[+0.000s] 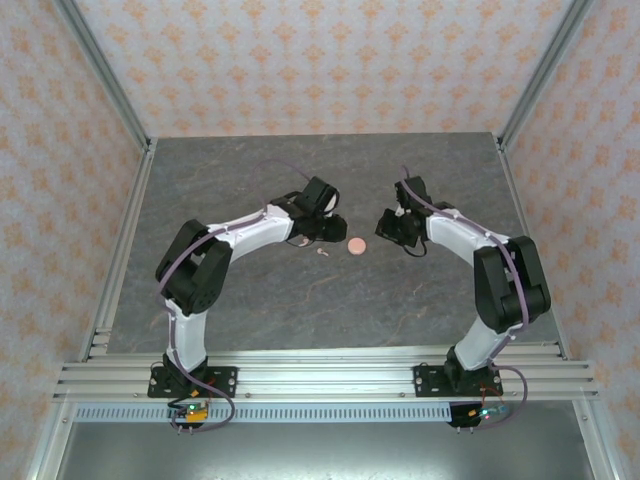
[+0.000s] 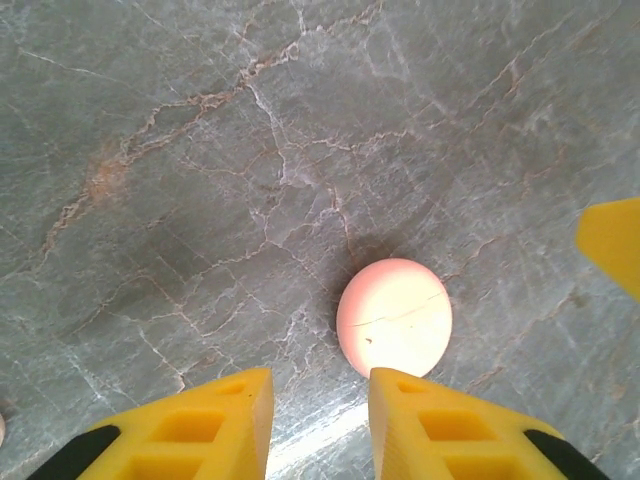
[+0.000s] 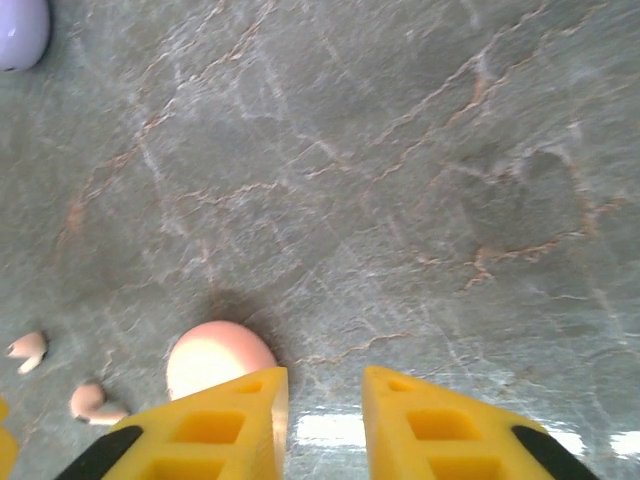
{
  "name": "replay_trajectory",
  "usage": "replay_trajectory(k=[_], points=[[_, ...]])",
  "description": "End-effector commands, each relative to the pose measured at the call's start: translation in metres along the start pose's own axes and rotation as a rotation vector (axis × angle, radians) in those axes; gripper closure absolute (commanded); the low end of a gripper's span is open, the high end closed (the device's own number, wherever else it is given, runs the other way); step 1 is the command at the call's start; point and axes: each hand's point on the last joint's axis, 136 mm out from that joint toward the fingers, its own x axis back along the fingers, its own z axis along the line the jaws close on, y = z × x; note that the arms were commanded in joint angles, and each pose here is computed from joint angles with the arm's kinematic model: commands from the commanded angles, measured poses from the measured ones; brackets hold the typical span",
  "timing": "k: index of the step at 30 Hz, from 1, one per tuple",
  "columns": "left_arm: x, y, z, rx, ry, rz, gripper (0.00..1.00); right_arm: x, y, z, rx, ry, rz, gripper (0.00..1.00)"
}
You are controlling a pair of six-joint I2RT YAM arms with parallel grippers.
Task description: Insert the wireless bluetooth earbuds into the charging case
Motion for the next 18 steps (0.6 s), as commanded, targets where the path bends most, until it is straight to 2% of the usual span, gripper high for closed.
replay_trajectory(k=[1,3,8,18], points=[[0.012,0.018,-0.003,0.099,-0.100,-0.092,0.68,0.001,-0.007,0.020,0.033,0.163,0.031,0.69],[0.011,0.017,-0.002,0.172,-0.144,-0.084,0.67,-0.001,-0.012,0.026,0.042,0.217,0.047,0.65],[0.003,0.012,-0.013,0.206,-0.250,-0.058,0.65,-0.011,-0.016,0.029,0.031,0.255,0.075,0.65],[-0.019,-0.008,-0.016,0.202,-0.250,0.011,0.59,-0.031,-0.023,0.024,-0.009,0.249,0.135,0.67]])
